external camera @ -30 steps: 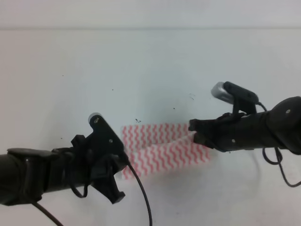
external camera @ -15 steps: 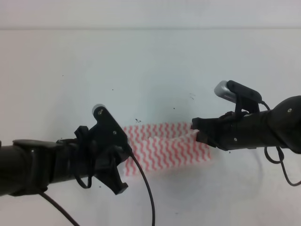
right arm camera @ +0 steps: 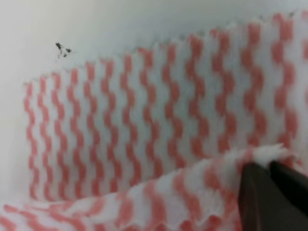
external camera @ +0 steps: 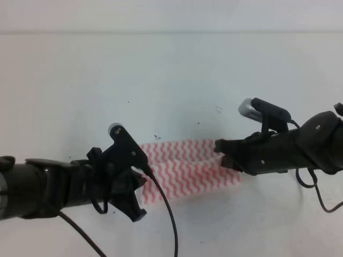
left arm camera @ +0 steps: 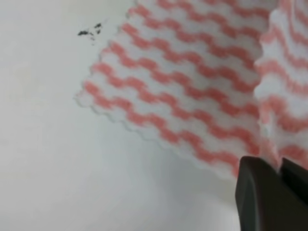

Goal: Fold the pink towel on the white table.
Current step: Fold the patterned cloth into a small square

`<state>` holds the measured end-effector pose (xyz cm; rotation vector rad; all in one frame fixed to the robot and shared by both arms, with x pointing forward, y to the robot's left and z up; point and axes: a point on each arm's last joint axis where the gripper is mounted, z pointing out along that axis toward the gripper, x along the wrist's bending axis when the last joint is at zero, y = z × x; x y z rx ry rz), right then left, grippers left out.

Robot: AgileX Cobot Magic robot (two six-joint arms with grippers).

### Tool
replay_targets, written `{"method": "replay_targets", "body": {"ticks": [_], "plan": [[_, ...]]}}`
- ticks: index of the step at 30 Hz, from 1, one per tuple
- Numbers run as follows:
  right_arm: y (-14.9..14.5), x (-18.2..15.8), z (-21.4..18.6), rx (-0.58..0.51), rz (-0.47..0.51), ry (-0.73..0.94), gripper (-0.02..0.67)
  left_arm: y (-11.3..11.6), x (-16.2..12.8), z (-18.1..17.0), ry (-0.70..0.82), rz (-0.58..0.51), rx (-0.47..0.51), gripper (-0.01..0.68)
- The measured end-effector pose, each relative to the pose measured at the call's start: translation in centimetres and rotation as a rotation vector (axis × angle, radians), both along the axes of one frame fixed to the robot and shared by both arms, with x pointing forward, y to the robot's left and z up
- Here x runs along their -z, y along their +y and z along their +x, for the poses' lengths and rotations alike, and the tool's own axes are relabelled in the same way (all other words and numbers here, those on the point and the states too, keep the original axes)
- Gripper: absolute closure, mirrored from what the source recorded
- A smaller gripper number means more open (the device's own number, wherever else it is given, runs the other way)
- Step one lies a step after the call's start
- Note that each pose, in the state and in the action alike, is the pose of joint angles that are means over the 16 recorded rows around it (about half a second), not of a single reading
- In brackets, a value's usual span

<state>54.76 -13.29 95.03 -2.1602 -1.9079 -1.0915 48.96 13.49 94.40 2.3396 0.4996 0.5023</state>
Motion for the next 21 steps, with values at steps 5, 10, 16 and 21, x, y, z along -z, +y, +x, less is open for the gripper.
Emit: {"method": "replay_targets", "body": {"ticks": [5, 10, 16, 21], "plan": [[-0.3, 0.3, 0.2, 0.009, -0.004, 0.007, 0.666, -0.1, -0.4, 0.5, -0.017, -0.003, -0.017, 0.676], [-0.7, 0.4, 0.6, 0.02, -0.001, 0.015, 0.666, -0.2, -0.8, 1.1, -0.033, -0.005, -0.037, 0.677], [-1.1, 0.0, 1.3, 0.024, 0.009, 0.011, 0.666, -0.4, -0.7, 1.8, -0.038, 0.006, -0.057, 0.677], [-1.2, -0.3, 2.0, 0.018, 0.015, 0.005, 0.666, -0.6, -0.5, 2.3, -0.038, 0.013, -0.064, 0.677]]}}
